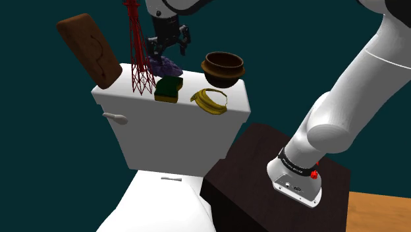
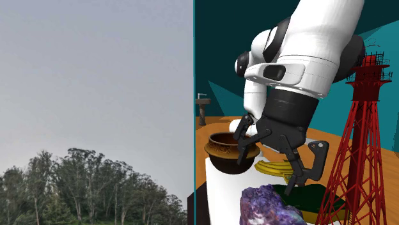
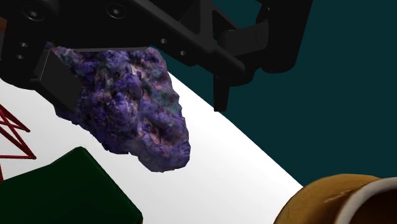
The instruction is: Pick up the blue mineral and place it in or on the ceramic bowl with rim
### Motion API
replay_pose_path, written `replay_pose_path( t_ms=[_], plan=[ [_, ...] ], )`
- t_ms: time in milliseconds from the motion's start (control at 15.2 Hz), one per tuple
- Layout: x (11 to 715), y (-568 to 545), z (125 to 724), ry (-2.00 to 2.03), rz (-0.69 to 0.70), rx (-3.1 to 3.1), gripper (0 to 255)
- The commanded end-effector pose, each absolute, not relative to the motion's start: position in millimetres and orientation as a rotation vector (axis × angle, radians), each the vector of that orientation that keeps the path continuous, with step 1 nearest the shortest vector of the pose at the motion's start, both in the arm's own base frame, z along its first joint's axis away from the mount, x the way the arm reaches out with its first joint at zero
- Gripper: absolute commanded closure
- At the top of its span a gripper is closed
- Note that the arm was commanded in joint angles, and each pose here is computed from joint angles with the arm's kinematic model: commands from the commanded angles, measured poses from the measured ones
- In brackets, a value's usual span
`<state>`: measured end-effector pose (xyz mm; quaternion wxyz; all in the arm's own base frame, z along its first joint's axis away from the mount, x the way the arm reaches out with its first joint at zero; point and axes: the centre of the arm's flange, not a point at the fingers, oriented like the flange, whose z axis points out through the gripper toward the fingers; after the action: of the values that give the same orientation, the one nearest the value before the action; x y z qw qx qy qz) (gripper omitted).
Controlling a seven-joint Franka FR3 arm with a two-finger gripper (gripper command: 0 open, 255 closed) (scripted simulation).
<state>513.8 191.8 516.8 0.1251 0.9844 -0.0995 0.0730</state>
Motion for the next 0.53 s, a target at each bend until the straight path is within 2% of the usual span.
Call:
replay_pose_path(
  t_ms=[0, 462],
  plan=[
    [514.7, 188.7, 505.7, -0.290, 0.212, 2.868, 0],
    [516.3, 185.2, 492.7, -0.290, 0.212, 2.868, 0]
  ],
)
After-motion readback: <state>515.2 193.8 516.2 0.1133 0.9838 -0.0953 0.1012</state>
